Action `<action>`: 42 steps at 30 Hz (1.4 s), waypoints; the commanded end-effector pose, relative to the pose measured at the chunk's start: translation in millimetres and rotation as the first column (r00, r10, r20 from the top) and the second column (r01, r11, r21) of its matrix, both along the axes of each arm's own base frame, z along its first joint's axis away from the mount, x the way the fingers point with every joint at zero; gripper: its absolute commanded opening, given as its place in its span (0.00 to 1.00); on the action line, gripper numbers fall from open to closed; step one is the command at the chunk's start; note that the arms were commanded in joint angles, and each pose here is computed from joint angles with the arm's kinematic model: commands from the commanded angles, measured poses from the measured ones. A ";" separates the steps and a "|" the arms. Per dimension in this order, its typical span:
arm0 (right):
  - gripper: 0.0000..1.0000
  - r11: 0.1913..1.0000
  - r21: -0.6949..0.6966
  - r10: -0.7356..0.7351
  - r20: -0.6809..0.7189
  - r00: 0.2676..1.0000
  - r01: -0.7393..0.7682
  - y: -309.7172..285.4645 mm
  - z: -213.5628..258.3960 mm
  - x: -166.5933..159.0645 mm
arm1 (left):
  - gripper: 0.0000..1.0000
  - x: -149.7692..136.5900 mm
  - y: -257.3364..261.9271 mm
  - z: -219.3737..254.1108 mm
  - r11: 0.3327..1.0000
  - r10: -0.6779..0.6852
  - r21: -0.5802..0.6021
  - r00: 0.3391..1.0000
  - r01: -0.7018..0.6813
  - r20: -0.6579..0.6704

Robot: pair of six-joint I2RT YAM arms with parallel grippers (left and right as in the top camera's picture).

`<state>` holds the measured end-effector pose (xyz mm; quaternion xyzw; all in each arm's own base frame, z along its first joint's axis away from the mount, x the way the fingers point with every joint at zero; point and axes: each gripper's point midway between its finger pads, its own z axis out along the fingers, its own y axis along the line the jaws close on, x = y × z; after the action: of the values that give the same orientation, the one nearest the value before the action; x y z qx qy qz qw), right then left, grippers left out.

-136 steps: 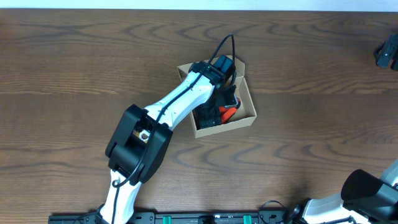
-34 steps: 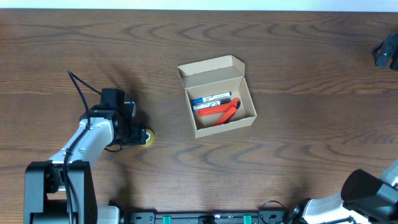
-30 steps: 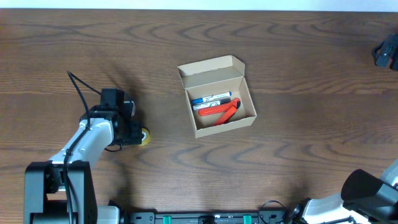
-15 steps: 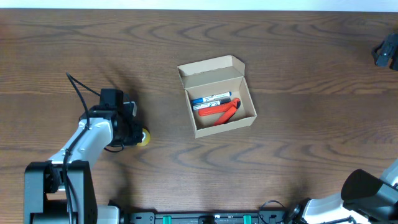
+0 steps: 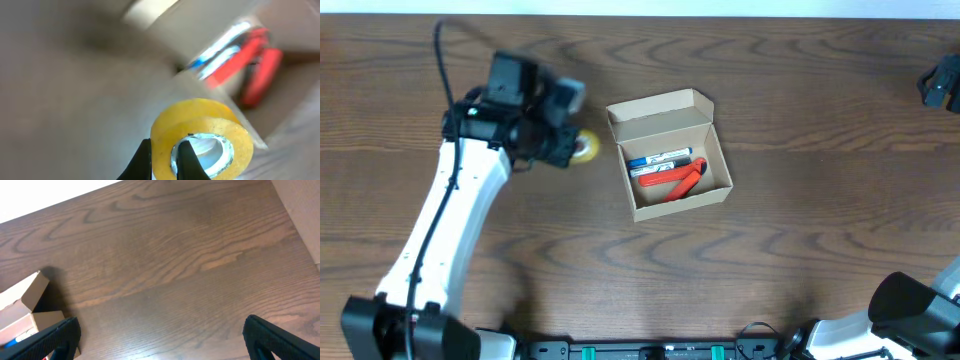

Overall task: Pack container
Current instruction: 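Lift the tape roll into the box beside the markers and release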

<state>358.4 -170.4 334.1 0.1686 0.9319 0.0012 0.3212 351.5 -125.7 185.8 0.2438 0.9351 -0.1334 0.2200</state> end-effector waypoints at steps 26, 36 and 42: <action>0.99 1.000 0.004 0.024 -0.009 1.000 -0.024 3.3 -2.7 -0.3 | 0.06 9.3 -146.1 -56.9 0.672 -0.713 0.362 0.696 0.646 0.083; 0.99 1.000 0.005 0.024 -0.011 1.000 -0.024 3.6 -3.1 -0.7 | 0.06 -1.1 -130.4 -117.3 0.642 -0.693 0.350 0.712 0.682 -0.116; 0.99 1.000 0.005 0.024 -0.011 1.000 -0.024 3.6 -3.1 -0.7 | 0.20 -8.5 -125.0 -131.9 0.630 -0.687 0.338 0.705 0.699 -0.177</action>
<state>357.3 -169.8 333.1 0.1656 0.9335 0.0012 0.3181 339.5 -250.7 54.8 0.6244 0.7755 -0.0301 0.0882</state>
